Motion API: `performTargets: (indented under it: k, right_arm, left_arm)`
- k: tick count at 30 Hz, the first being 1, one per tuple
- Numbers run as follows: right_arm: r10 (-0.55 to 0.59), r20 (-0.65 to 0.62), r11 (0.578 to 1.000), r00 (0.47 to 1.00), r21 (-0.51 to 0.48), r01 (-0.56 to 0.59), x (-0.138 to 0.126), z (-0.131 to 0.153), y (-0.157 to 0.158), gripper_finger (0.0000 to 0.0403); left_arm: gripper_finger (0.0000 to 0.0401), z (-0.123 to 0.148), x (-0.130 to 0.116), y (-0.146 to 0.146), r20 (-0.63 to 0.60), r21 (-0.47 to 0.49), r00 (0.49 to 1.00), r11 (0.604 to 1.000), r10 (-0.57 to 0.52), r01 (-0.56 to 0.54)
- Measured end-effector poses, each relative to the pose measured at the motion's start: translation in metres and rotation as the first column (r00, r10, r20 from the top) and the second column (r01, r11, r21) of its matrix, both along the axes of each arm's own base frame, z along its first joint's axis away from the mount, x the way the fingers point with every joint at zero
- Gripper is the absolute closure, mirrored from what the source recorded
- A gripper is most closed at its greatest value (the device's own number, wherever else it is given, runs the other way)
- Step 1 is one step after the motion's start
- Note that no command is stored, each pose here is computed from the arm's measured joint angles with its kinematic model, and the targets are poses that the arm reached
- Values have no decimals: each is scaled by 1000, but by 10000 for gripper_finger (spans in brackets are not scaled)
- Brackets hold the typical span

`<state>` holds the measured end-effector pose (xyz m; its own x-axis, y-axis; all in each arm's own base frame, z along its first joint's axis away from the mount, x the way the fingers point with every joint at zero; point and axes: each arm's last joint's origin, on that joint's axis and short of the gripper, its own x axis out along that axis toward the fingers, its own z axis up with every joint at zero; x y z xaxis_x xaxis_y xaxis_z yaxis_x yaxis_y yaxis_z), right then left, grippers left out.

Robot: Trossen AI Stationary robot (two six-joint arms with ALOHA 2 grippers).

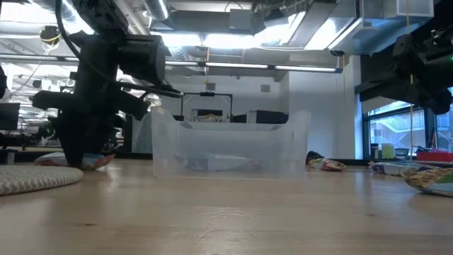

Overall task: Pick and place Granola Bars by type
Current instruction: Put the red granola bar into the top transparent bin

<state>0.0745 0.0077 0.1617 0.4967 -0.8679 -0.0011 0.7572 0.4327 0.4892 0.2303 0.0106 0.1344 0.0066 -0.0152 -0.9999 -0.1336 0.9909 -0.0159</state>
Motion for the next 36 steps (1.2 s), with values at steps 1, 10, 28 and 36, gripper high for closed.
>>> performTargets:
  k: [1,10,28,36]
  right_arm:
    - [0,0,1000,1000,0,0,0,0,0,164]
    - [-1,-1,1000,1000,0,1,0,0,0,164]
    - [-1,-23,1000,1000,-13,1,0,0,0,164]
    - [-1,-23,1000,1000,-13,1,0,0,0,164]
  left_arm:
    - [190,0,0,0,1,0,1000,1000,17,-17]
    - [243,0,1,1,4,10,999,999,51,-51]
    - [309,19,-3,1,101,1,994,999,52,-52]
    - [309,69,6,17,314,7,941,991,125,-134]
